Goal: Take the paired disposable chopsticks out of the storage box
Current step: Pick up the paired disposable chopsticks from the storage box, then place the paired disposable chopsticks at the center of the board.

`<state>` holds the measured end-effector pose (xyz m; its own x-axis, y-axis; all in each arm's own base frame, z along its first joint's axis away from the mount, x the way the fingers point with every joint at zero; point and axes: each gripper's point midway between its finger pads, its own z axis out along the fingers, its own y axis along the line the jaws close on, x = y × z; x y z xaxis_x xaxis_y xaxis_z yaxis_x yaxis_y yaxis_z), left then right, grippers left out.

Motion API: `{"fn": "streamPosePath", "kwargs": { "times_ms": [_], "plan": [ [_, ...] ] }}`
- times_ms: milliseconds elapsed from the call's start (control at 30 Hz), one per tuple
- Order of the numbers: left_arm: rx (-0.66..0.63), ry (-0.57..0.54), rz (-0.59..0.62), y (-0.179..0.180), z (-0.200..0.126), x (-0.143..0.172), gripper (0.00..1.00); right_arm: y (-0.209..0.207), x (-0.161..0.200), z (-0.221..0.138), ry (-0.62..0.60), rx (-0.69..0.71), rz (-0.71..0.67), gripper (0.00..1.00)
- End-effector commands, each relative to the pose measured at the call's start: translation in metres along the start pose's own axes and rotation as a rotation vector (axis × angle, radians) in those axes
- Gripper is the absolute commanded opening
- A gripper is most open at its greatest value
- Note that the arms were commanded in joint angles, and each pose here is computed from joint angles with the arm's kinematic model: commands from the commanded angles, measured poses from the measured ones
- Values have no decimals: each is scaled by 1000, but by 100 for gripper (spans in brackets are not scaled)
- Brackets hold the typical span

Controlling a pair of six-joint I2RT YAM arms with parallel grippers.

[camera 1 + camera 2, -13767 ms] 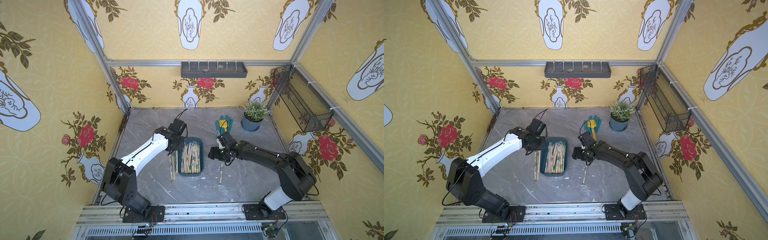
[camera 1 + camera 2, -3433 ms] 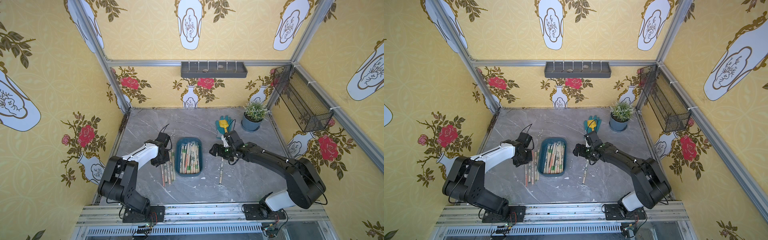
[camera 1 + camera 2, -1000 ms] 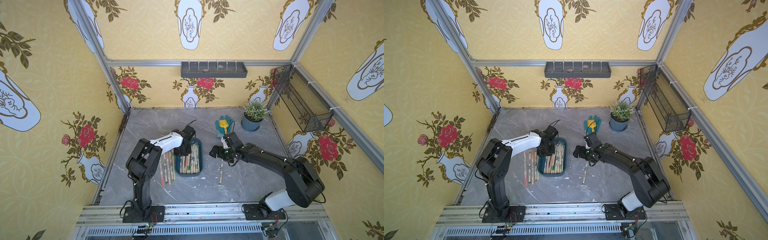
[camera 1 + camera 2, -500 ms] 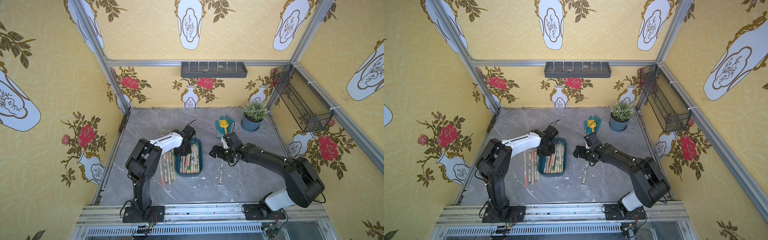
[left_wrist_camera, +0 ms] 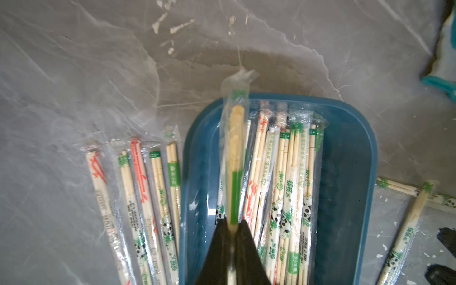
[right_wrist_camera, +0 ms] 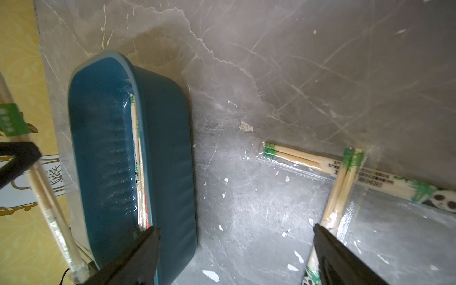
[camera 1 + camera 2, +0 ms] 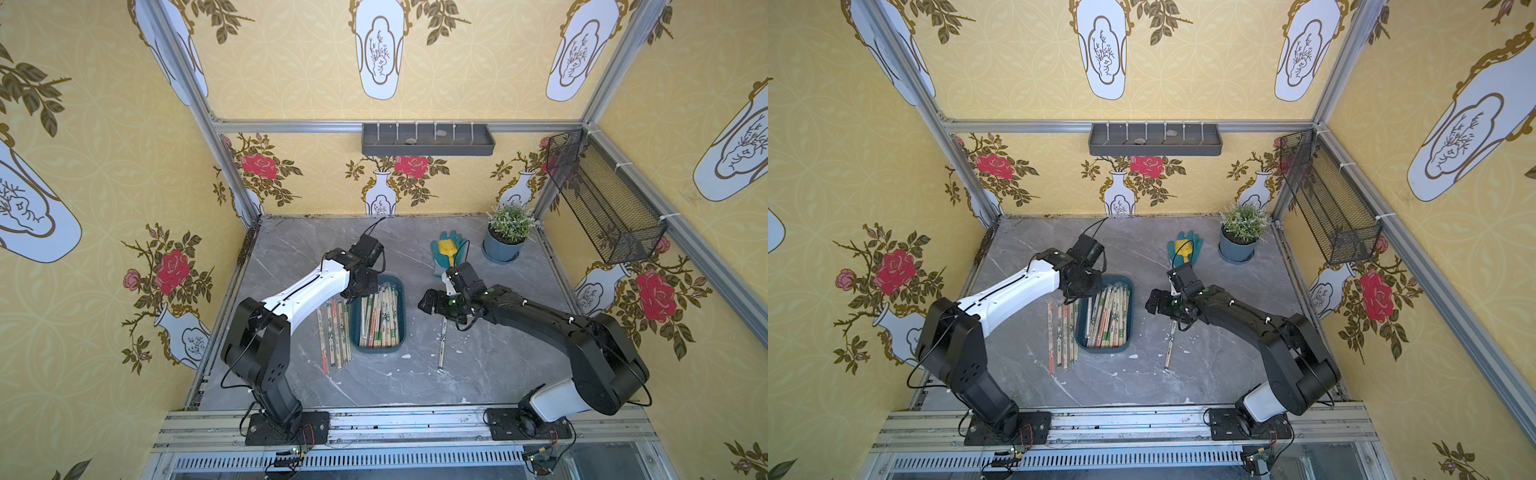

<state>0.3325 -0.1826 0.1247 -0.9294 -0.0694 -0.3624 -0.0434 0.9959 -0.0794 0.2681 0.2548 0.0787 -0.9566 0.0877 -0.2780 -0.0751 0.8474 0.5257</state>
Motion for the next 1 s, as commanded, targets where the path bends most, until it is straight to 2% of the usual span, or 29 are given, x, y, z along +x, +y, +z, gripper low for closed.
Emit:
{"fn": "streamPosePath", "kwargs": {
  "times_ms": [0,233,467,867,967],
  "plan": [
    [-61,-1,7,28,-10,7,0,14,-8,-5,-28,-41,-12,98],
    [-151,17,-112,101,-3,30,0,41,-15,-11,-42,-100,-51,97],
    [-244,94,-211,144,27,65,0,58,-11,-8,-30,-116,-88,97],
    [-310,184,-250,159,67,87,0,54,0,-6,-18,-106,-80,98],
    [-313,188,-246,159,68,87,12,55,0,-8,-24,-108,-78,97]
  ]
}}
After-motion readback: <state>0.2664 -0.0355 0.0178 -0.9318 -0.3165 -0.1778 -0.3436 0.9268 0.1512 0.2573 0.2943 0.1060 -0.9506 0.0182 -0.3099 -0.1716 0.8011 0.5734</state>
